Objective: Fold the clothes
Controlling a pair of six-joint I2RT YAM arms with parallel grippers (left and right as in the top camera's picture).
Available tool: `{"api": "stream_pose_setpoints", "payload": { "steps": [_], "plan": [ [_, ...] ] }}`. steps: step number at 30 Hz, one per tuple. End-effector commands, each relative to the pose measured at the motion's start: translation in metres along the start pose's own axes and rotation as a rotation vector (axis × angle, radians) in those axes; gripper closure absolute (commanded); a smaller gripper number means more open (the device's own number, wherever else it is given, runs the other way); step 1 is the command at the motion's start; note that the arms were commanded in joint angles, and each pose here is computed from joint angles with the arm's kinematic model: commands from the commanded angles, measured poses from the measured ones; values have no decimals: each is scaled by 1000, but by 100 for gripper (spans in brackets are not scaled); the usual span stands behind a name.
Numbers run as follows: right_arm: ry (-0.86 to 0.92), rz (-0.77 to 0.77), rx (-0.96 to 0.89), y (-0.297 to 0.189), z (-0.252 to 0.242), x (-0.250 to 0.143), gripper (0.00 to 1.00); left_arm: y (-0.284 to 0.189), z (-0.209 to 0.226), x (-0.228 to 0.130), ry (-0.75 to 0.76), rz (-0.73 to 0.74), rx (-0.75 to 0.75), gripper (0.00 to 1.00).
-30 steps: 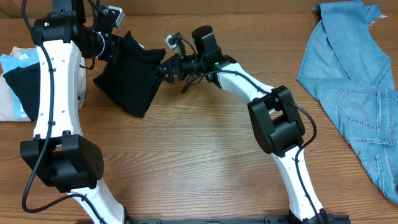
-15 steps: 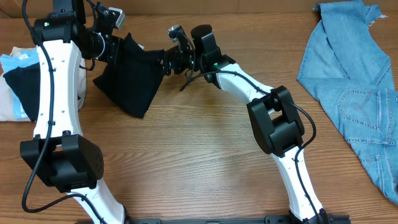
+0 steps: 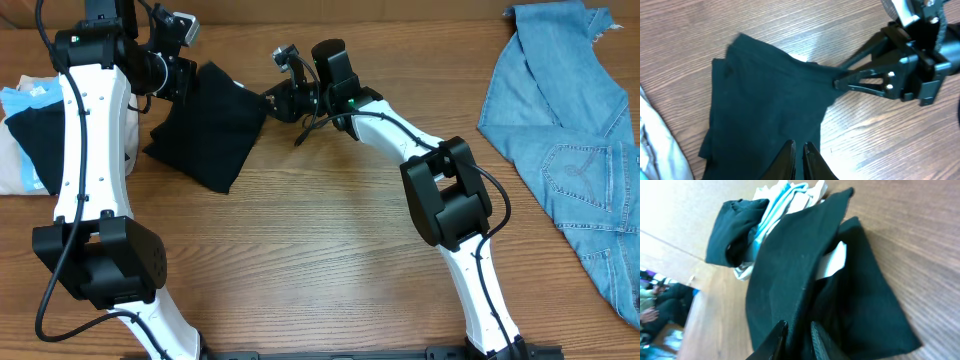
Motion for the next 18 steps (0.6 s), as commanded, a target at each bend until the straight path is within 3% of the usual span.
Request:
{"api": "stream_pose_setpoints", "payload": {
  "steps": [1, 12, 14, 15, 18],
  "plan": [
    [25, 13, 68, -4, 2, 4, 82, -7, 1, 5, 20, -24, 32, 89],
    [35, 10, -9, 5, 3, 0, 78, 4, 4, 4, -5, -8, 22, 89],
    [32, 0, -51, 9, 3, 0, 69, 4, 4, 4, -5, -8, 22, 89],
    [37, -7, -76, 10, 3, 0, 55, 4, 4, 4, -6, -7, 21, 89],
    [75, -45, -184, 12, -3, 1, 34, 4, 4, 3, -7, -3, 19, 89]
  ]
}}
Point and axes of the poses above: each gripper's point midway between its finger pads, its own y axis out along the fingers, its own z axis along the line the jaws close on, x = y × z, the point moved 10 cm from there along -y, back along the fingers
